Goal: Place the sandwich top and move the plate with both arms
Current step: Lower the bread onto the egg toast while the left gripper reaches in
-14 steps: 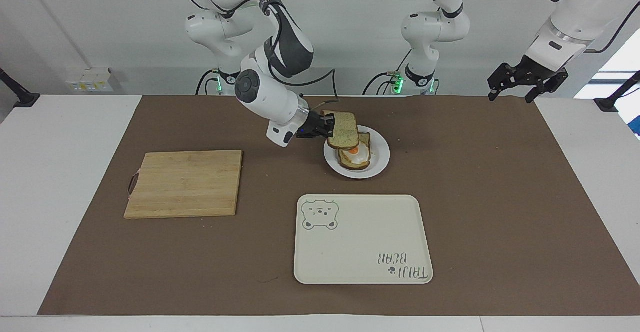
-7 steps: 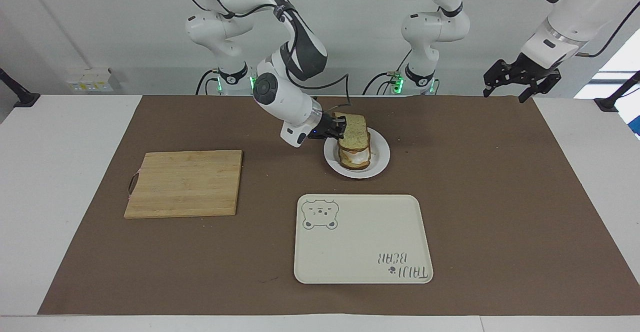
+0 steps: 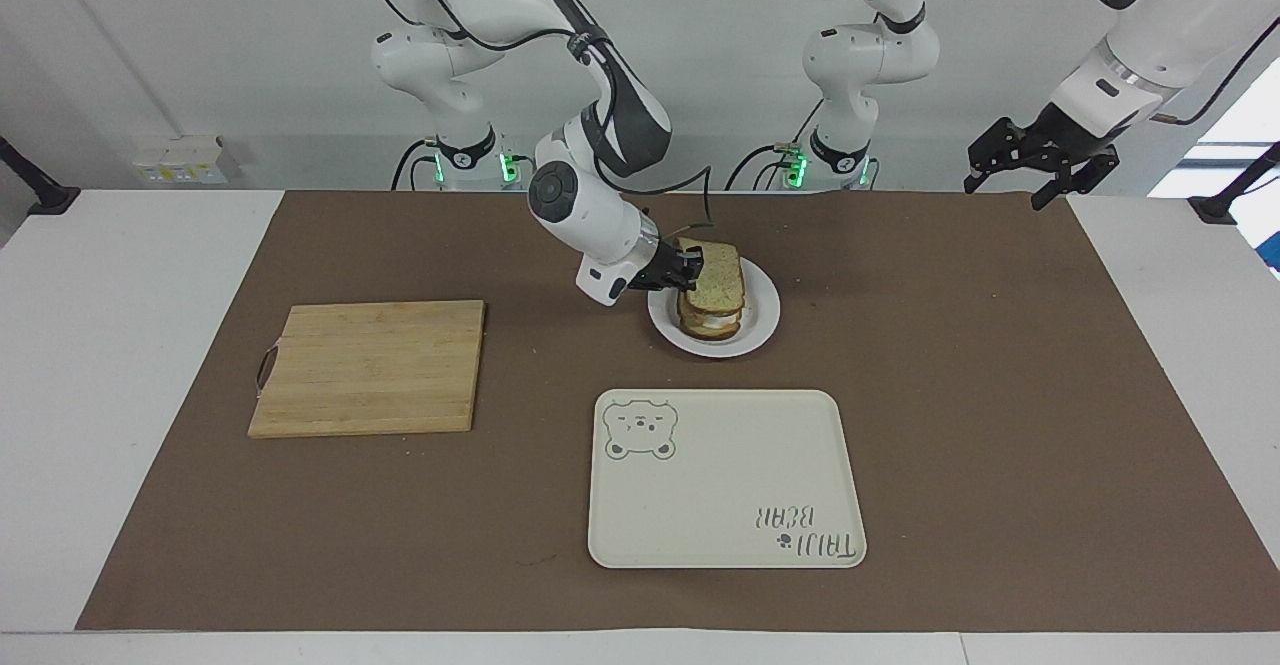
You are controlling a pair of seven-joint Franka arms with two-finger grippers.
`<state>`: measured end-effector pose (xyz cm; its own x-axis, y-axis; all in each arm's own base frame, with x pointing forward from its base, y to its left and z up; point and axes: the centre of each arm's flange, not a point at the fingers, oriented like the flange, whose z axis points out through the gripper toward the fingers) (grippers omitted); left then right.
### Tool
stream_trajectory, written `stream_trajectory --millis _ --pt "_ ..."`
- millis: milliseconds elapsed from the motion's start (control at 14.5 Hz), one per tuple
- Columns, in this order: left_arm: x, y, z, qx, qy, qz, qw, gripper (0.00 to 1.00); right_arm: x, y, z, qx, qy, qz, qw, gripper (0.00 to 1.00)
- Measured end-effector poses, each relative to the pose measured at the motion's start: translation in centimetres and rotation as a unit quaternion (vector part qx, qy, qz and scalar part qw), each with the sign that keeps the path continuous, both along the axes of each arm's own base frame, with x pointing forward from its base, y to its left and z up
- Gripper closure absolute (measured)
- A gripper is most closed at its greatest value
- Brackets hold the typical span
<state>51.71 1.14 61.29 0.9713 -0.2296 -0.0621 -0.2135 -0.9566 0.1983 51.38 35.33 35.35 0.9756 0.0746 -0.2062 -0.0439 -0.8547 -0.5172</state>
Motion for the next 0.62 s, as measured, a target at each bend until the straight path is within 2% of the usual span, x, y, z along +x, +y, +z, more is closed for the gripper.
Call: stream_trajectory --millis 622 --pt "0.3 0.5 -4.5 -0.063 0.002 -0.005 0.998 0.0 -0.7 1.4 -1.9 -0.007 -0.006 0.006 1.0 0.9"
